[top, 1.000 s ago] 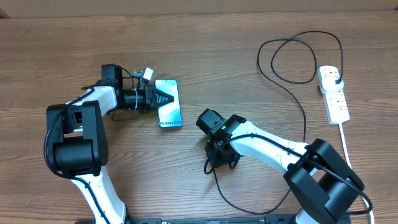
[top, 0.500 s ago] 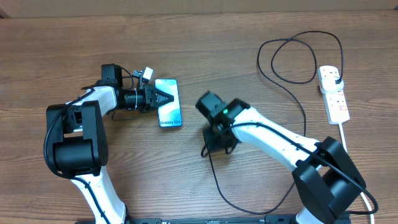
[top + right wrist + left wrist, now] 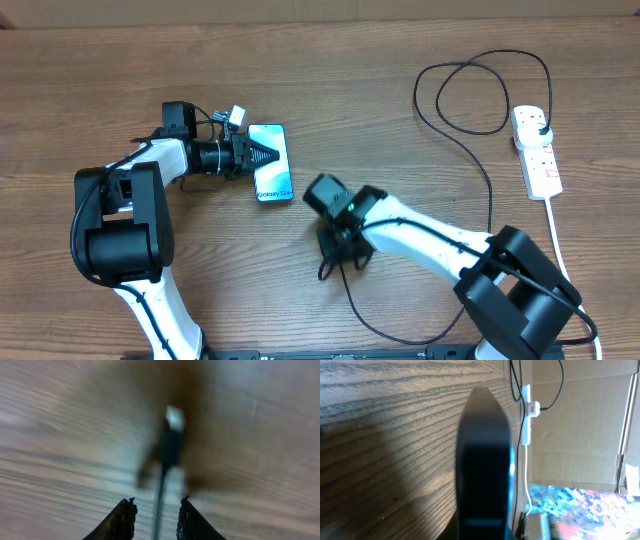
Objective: Plug charger to phone and switch on socket
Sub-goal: 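Close the right gripper on the black USB-C plug, then lift the plug with the right gripper toward the phone's bottom edge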
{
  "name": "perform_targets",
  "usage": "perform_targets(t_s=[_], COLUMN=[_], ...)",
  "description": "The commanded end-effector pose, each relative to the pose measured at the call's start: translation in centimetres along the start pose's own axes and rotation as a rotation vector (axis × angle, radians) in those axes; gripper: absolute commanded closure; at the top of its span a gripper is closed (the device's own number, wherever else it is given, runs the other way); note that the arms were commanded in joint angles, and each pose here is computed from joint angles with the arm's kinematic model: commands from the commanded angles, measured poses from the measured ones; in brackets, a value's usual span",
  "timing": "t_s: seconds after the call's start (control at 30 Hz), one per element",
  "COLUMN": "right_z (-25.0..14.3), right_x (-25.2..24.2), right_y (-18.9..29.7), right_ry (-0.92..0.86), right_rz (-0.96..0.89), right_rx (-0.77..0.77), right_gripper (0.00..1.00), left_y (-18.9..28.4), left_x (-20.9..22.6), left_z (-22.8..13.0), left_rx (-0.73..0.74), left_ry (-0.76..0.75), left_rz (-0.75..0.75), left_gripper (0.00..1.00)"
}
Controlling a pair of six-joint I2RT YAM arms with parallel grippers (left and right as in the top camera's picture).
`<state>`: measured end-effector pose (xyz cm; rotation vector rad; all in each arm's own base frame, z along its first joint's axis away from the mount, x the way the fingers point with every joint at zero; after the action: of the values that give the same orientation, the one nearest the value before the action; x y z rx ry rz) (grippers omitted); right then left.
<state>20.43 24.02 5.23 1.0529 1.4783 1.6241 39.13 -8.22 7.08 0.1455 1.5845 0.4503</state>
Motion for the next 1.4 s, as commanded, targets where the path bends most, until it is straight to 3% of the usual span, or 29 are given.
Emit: perform_targets(t_s=[0.0, 0.23, 0.37, 0.5, 1.07, 1.37], right_z=[-1.7, -3.5, -2.5, -0.9, 1.0, 0.6], right_x=[-1.6, -4.1, -4.0, -3.6, -3.7, -3.9], right_y=[-1.5, -2.3, -2.1, -2.1, -2.0, -2.3], right_ry=[-0.068, -0.109, -0.136, -0.132, -0.136, -0.136], right_rz=[-0.082, -0.192, -0.126, -0.092, -0.097, -0.105], right_rx=[0.029, 0.073, 0.06, -0.016, -0.119, -0.105], right_gripper=[0.7, 0.74, 0.73, 0.66, 0.67, 0.8], left_y=[0.2, 0.2, 0.2, 0.2, 0.2, 0.2], left_x=[-1.8, -1.8, -1.8, -1.8, -1.8, -1.8], left_z=[-0.2, -0.2, -0.2, -0.2, -0.2, -0.2], left_rx=[0.011, 0.011, 0.011, 0.011, 0.011, 0.011], left_ry=[-0.022, -0.022, -0.021, -0.021, -0.003, -0.003], left_rz=[-0.051, -0.051, -0.051, -0.051, -0.051, -0.051], left_gripper=[0.96, 0.96, 0.96, 0.96, 0.96, 0.96])
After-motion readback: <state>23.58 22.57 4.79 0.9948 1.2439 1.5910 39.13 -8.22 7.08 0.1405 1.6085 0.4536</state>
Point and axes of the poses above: each gripper's point midway between its finger pads, its own y axis back along the fingers, its own x axis along the line the jaws close on, z = x × y, the point moved 5 cm from there along y, back along the fingers, and after that the axes turned 9 degrees about y, right-handed, at the moved point
